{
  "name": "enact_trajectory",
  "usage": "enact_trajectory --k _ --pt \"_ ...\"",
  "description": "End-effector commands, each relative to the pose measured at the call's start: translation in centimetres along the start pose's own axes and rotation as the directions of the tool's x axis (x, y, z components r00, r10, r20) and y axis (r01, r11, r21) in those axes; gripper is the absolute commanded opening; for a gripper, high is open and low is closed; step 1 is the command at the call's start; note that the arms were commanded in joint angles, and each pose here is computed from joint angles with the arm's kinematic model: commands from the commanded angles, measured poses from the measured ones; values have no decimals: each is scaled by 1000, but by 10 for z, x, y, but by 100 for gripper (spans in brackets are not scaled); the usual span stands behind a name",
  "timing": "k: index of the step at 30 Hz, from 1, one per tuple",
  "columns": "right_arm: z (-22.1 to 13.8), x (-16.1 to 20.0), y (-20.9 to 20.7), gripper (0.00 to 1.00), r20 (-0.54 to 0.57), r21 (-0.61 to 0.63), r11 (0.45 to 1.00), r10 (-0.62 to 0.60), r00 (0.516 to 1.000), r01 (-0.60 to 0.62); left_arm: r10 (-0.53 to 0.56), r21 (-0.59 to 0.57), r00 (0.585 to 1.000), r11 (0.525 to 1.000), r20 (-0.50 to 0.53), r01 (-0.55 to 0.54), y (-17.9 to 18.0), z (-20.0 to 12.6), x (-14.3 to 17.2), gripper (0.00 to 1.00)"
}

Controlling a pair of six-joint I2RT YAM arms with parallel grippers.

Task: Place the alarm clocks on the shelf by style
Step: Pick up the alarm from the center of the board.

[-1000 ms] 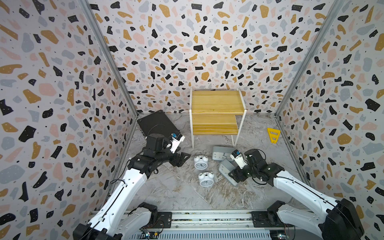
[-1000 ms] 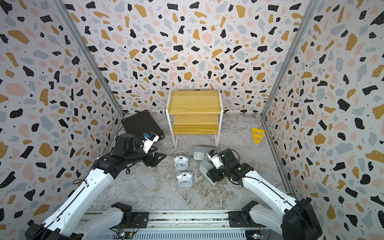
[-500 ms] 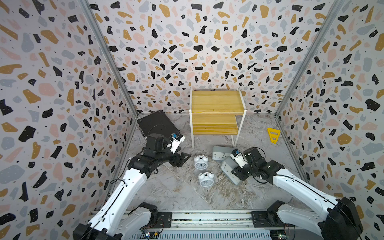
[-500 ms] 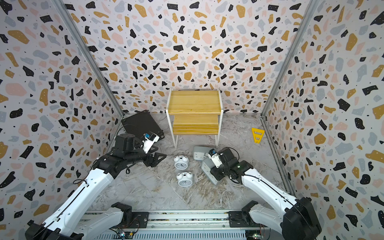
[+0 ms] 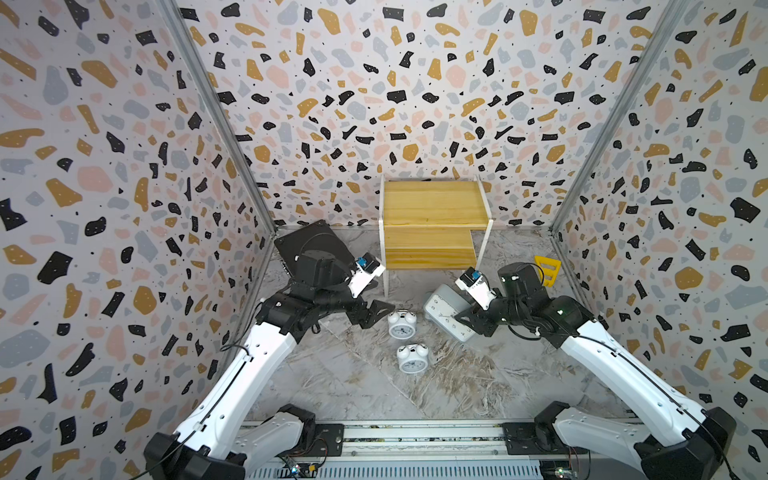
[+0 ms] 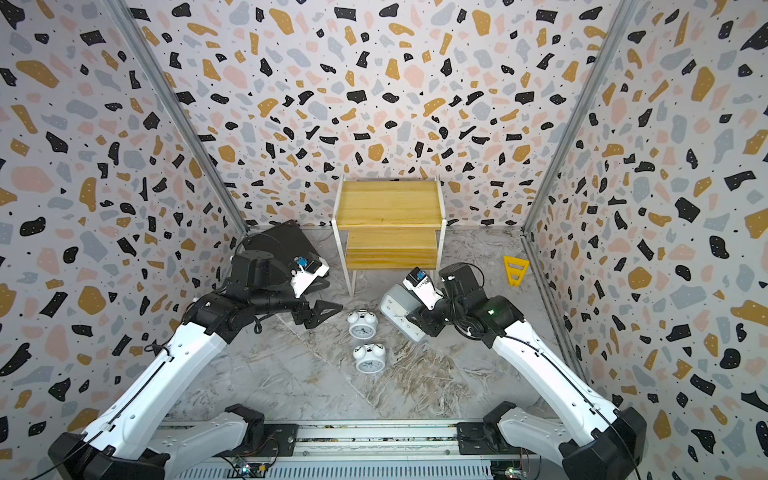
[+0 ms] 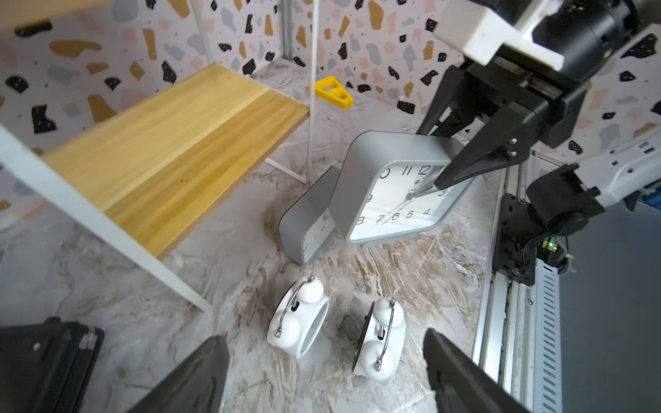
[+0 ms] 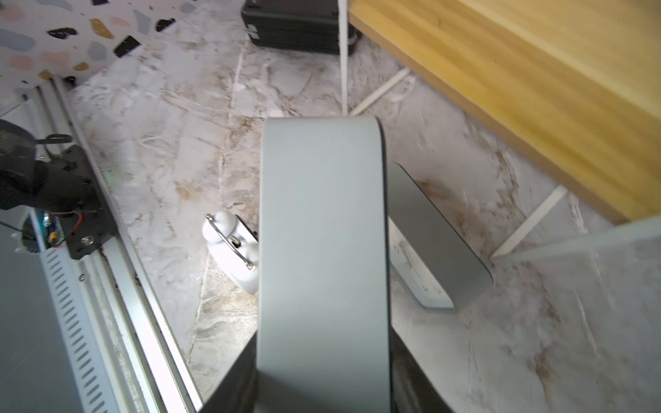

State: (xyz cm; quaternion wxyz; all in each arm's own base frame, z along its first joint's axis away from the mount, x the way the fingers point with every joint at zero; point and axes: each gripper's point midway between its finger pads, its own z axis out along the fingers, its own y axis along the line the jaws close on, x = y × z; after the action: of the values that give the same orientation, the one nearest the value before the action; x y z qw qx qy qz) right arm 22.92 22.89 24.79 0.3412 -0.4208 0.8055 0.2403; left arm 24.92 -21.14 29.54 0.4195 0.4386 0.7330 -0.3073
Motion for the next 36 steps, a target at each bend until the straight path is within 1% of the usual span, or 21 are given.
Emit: enact_trajectory --k 1,5,7,11,14,19,25,28,30,33,35,36 --pt "-14 -26 27 28 68 -151 981 -112 991 122 122 132 991 983 56 -128 -23 -2 -24 93" --pt "-18 -44 37 27 93 -219 960 -160 983 177 194 214 979 955 66 -204 -37 7 -37 96" --pt "-20 -49 40 27 95 -242 950 -181 979 199 206 240 976 946 70 -217 -40 12 -41 98" --pt "-23 -54 45 27 111 -268 933 -219 970 241 204 296 977 932 54 -211 -43 25 -43 98" --pt "-25 -54 48 27 117 -283 923 -236 965 260 213 315 977 925 34 -213 -43 33 -40 98" --pt "-29 -55 55 28 133 -308 908 -254 958 283 211 342 977 915 40 -212 -47 41 -40 98" --pt "-31 -53 59 28 133 -325 898 -268 954 297 196 392 980 899 37 -195 -55 48 -39 93" --pt "-31 -53 59 28 132 -322 898 -272 953 301 195 419 980 887 40 -194 -60 47 -37 85" --pt "-31 -53 59 28 134 -318 898 -274 952 303 190 435 981 881 38 -187 -62 47 -36 75" --pt "-32 -54 60 28 142 -320 897 -273 952 305 182 443 983 879 33 -178 -62 48 -36 53" --pt "-31 -55 59 28 145 -316 899 -271 951 305 181 441 983 880 29 -175 -61 48 -37 35" --pt "-31 -55 58 28 144 -313 900 -270 952 302 181 438 983 882 27 -175 -61 48 -37 29"
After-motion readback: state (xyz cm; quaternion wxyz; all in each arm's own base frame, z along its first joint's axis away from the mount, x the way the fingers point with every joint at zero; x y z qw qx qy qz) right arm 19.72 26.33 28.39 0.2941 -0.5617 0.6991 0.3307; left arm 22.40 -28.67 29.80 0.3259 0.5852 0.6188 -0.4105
